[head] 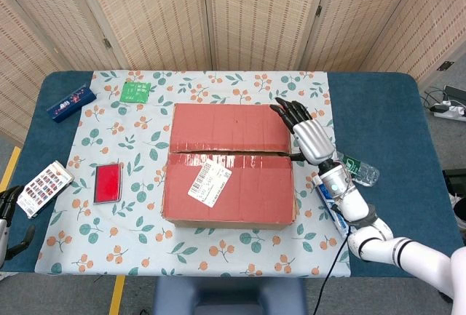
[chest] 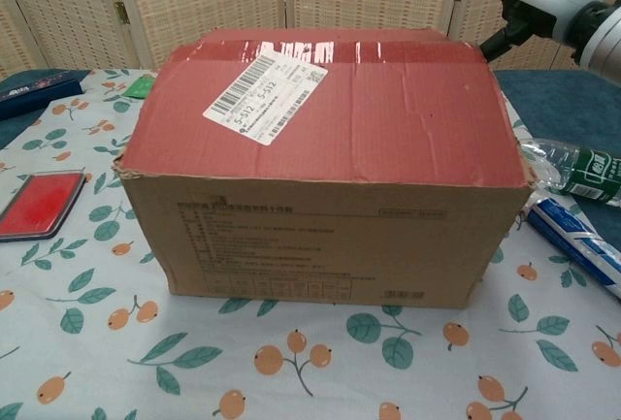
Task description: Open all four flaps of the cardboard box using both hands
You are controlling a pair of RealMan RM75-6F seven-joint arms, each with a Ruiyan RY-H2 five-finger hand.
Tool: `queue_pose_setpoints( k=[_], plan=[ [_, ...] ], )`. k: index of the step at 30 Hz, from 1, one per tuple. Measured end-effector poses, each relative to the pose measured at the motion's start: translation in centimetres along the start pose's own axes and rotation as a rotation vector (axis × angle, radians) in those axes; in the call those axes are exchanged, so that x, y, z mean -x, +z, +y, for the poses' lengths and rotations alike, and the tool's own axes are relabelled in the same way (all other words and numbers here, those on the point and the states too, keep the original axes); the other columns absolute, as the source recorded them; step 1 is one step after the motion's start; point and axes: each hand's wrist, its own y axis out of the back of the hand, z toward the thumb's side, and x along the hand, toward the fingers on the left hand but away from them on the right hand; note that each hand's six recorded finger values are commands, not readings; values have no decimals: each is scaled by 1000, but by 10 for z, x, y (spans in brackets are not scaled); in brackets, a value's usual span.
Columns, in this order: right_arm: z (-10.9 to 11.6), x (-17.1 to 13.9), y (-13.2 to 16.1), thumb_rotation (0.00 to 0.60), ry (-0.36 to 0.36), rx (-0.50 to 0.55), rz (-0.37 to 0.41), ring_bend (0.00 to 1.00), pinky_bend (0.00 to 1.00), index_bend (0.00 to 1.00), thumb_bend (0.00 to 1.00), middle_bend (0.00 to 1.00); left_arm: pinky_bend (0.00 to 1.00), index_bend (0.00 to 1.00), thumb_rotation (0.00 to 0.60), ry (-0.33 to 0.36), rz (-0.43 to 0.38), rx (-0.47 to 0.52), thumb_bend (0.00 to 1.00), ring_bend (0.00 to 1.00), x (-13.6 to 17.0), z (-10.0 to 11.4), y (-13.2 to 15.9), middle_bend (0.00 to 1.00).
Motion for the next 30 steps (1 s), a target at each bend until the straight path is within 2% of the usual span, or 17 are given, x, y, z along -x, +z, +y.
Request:
queue_pose_setpoints(
  k=[4,11,26,30],
  plan=[
    [8,14,-1,600,-36,-12,-7,0,0,0,291,0,45,88,600,3,4,5,432,132,1,1,-1,141],
    [31,39,1,600,-95,53,-35,0,0,0,291,0,45,88,600,6,14,8,432,132,3,2,-4,141],
    [71,106,-1,600,-142,70,-121,0,0,0,290,0,45,88,600,-4,52,19,432,132,-2,2,-15,141],
    [73,116,-7,600,-137,66,-153,0,0,0,290,0,45,89,600,-6,69,22,432,132,-4,2,-20,141]
  ],
)
